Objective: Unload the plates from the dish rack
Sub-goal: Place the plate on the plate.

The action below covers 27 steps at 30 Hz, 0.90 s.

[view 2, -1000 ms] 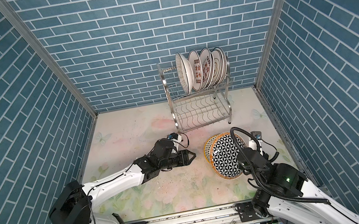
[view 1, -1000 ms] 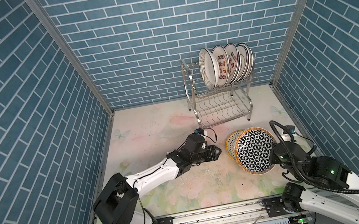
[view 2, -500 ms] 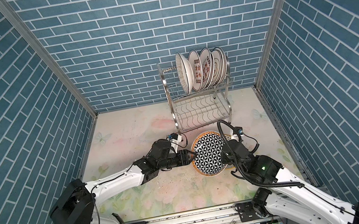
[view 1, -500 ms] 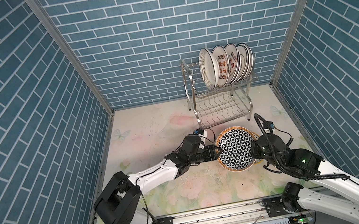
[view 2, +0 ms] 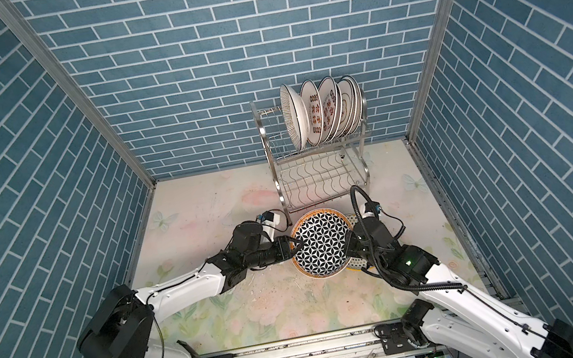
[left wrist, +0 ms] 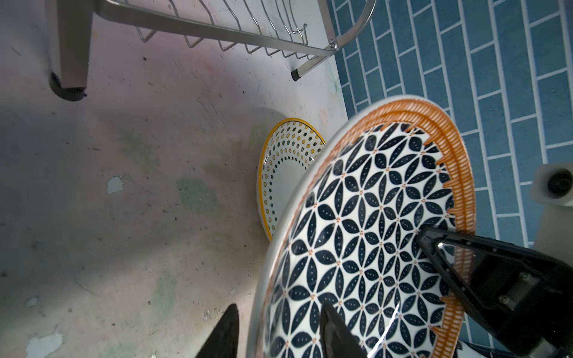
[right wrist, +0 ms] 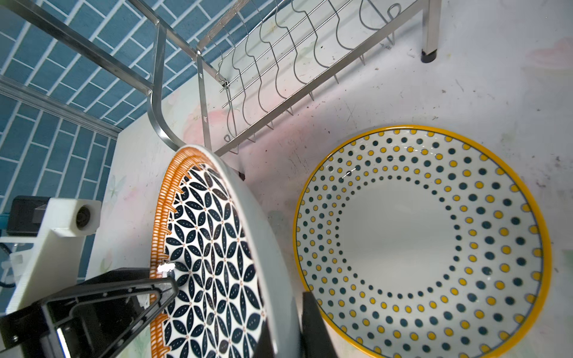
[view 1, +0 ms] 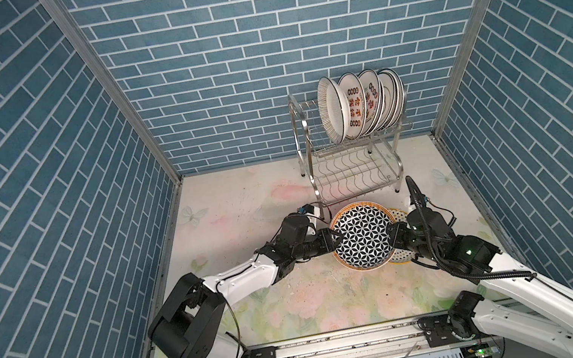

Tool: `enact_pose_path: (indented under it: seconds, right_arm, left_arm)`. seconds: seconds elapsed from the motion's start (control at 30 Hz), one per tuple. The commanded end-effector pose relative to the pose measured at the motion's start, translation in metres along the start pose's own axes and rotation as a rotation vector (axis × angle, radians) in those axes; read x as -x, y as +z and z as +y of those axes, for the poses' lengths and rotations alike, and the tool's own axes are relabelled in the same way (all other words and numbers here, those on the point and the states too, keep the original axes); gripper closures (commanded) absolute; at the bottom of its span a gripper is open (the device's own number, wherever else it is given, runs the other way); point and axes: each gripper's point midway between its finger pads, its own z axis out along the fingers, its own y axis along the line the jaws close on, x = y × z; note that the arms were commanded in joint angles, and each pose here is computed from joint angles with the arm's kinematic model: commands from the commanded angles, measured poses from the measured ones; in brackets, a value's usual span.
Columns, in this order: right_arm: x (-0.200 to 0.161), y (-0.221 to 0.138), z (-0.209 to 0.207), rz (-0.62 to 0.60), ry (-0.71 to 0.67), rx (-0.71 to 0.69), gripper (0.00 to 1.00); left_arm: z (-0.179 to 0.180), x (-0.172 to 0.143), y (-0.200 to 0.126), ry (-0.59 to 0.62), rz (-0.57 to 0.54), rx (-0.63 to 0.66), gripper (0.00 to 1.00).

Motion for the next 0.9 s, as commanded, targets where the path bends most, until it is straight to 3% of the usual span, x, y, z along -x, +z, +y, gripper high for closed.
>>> enact_pose_path:
  seconds: [0.0,0.23,0.73,0.87]
  right_arm:
    - [0.024,-0.005,0.032,-0.084,0.138,0.169,1.0]
    - [0.023,0.002,0.028,-0.075,0.17,0.188,1.0]
    - [0.02,0.013,0.033,-0.05,0.198,0.264,1.0]
    - [0.019,0.014,0.031,-0.051,0.196,0.266,0.92]
  left_arm:
    - [-0.002,0.002,-0.003,0.001,-0.004,-0.017,0.61]
    - [-0.001,0.0,0.0,-0.016,0.014,-0.022,0.81]
    - [-0.005,0.001,0.006,-0.03,0.04,-0.022,0.96]
    - [-0.01,0.002,0.008,-0.025,0.047,-0.02,0.99]
